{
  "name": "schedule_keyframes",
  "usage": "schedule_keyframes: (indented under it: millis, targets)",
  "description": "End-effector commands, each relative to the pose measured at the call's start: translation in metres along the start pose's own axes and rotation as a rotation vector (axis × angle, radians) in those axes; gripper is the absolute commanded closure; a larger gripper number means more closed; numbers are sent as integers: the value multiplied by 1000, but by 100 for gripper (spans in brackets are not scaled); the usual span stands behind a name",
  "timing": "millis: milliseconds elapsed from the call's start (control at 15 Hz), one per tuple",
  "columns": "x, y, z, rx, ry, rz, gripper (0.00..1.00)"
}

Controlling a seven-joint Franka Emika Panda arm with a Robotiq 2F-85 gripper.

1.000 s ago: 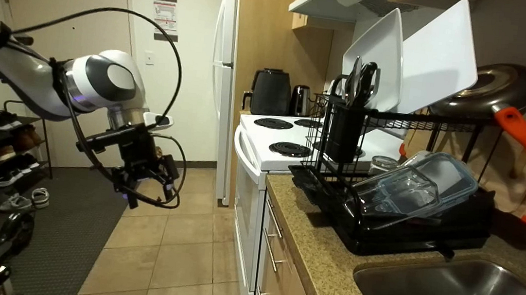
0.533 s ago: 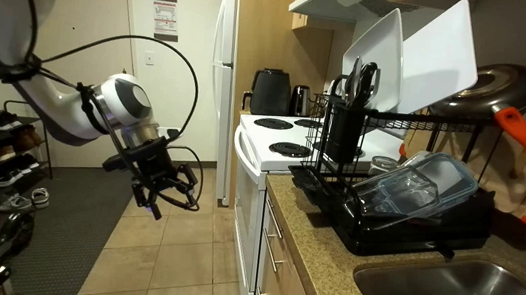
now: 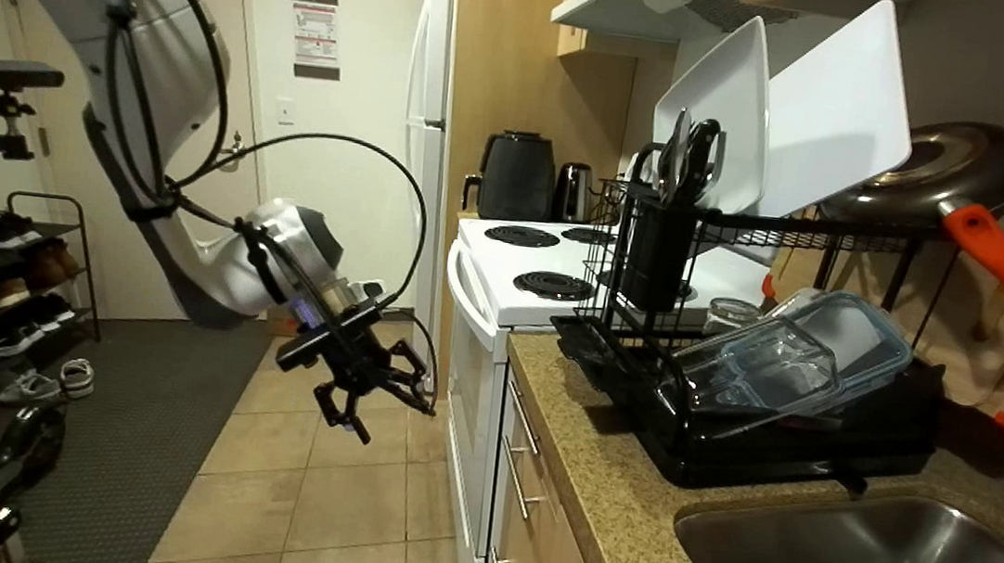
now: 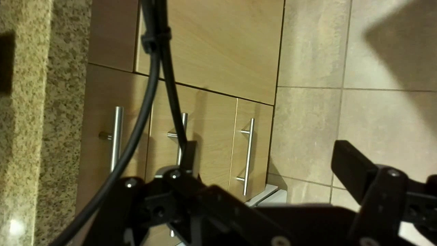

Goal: Open the second kitchen cabinet drawer to the right

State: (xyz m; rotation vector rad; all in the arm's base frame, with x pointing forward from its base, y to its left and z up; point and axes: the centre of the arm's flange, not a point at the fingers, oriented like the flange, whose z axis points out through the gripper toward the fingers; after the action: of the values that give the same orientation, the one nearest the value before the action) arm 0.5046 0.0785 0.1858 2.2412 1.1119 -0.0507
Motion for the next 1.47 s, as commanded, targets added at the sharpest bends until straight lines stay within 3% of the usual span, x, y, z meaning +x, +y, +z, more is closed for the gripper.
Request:
schedule_keyframes:
  millis: [0, 467, 1200, 1400]
  targets:
    - [29, -3, 37, -44, 34, -43, 0]
    - [61, -13, 72, -104, 50, -121, 0]
    - [61, -14, 70, -85, 32, -127, 0]
    - [67, -32, 80, -115, 32, -143, 0]
